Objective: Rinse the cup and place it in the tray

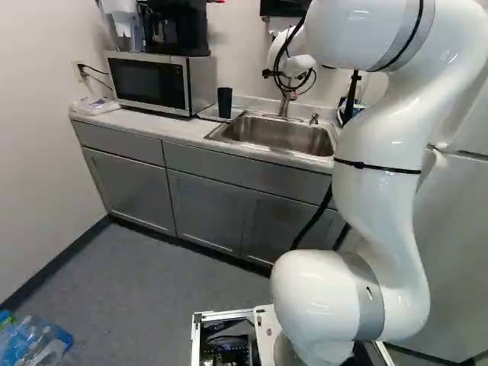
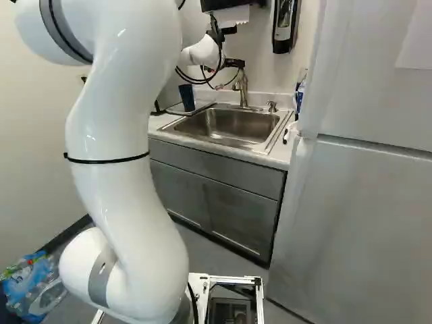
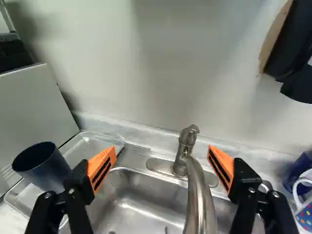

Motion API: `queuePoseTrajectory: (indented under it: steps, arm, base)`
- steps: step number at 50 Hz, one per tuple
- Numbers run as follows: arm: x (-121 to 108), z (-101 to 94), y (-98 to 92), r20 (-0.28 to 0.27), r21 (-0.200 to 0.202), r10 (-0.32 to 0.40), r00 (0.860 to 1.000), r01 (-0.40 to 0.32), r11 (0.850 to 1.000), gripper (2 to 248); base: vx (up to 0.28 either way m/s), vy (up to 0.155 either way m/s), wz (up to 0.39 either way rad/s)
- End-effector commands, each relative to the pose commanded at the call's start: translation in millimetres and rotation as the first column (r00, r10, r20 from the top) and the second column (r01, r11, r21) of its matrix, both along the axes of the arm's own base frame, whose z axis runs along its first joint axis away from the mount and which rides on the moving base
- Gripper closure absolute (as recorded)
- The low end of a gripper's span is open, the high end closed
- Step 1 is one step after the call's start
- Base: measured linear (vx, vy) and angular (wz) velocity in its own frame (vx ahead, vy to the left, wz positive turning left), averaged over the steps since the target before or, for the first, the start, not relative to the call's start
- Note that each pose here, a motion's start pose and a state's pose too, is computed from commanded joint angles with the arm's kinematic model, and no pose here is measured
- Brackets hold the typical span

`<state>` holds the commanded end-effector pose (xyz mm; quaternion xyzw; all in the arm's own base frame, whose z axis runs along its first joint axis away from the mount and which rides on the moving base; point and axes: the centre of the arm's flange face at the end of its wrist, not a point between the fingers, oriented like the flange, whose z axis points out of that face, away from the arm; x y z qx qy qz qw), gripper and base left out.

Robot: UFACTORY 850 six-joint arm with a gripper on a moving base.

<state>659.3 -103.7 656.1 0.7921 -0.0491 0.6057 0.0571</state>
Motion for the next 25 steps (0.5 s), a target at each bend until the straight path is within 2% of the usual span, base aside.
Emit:
queuePoseTrajectory:
  steps: [14, 25]
  arm:
    - [-25.1, 0.2, -12.5, -0.031, 0.005, -0.025, 0.999, 0.025, 1.0, 3]
    - [-46.1, -2.2, -21.5, -0.081, 0.013, -0.045, 0.996, 0.046, 0.999, 3]
  base:
    - [0.0, 0.0, 0.0]
    - [0.0, 0.0, 0.0]
